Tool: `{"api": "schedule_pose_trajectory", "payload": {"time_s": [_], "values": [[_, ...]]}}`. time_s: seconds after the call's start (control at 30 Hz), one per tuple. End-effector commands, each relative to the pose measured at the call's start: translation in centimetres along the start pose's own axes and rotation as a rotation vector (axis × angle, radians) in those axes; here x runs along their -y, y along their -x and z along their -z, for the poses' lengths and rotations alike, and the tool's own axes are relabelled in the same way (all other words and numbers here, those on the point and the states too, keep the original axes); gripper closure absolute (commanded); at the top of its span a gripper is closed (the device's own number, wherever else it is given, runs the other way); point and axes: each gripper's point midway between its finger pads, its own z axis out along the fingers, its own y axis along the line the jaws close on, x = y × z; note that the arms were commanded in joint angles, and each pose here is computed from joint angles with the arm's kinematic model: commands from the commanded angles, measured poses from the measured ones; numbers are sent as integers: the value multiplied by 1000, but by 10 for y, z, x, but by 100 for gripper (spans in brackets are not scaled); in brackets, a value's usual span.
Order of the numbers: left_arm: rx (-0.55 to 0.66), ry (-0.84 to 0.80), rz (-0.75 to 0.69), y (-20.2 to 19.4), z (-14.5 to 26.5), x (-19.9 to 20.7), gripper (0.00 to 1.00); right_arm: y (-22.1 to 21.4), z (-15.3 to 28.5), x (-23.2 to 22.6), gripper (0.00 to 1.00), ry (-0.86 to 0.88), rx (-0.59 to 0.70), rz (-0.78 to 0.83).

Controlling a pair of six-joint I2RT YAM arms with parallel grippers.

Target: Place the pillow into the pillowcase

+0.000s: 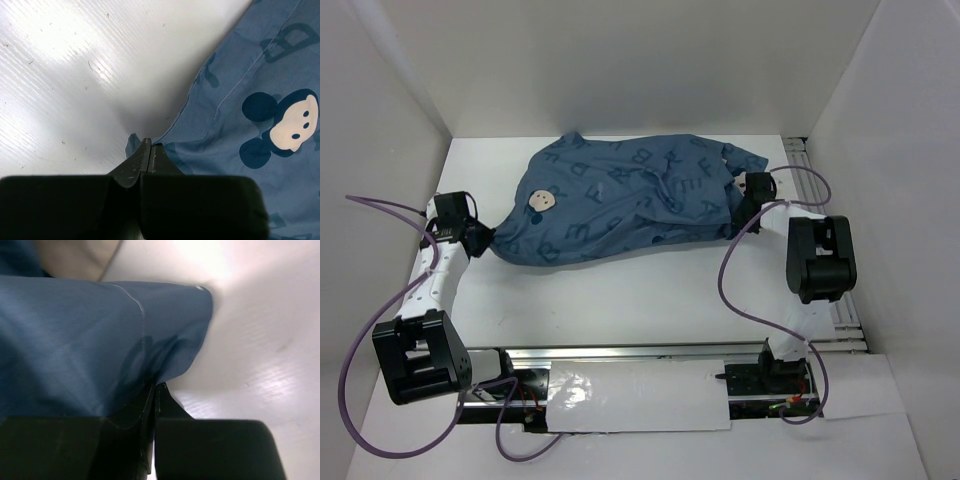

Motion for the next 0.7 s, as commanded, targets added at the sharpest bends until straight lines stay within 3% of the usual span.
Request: {"api": "schedule_pose_trajectory", "payload": {"time_s": [0.0,0.13,0.17,0.23,0.4,0.53,0.57,0.63,0.67], "values": [[54,-27,-8,14,3,6,100,-58,-10,12,100,18,-165,7],[64,-106,-14,23,15,25,100,1,21,-12,100,120,42,18],[64,-122,-14,25,17,29,100,35,48,-25,100,181,175,18],[100,-207,-22,42,37,52,100,71,85,-35,100,255,314,6],[232,-333,-15,96,99,94,100,177,240,-17,100,290,786,-93],[352,-384,-9,143,166,119,100,222,350,15,100,187,1051,-181],[432,-419,-10,166,198,128,100,229,369,20,100,167,1098,-177],[454,-417,-18,178,220,132,100,244,421,37,100,119,1200,-219],[516,-423,-14,194,255,134,100,253,463,47,100,101,1277,-266]]}}
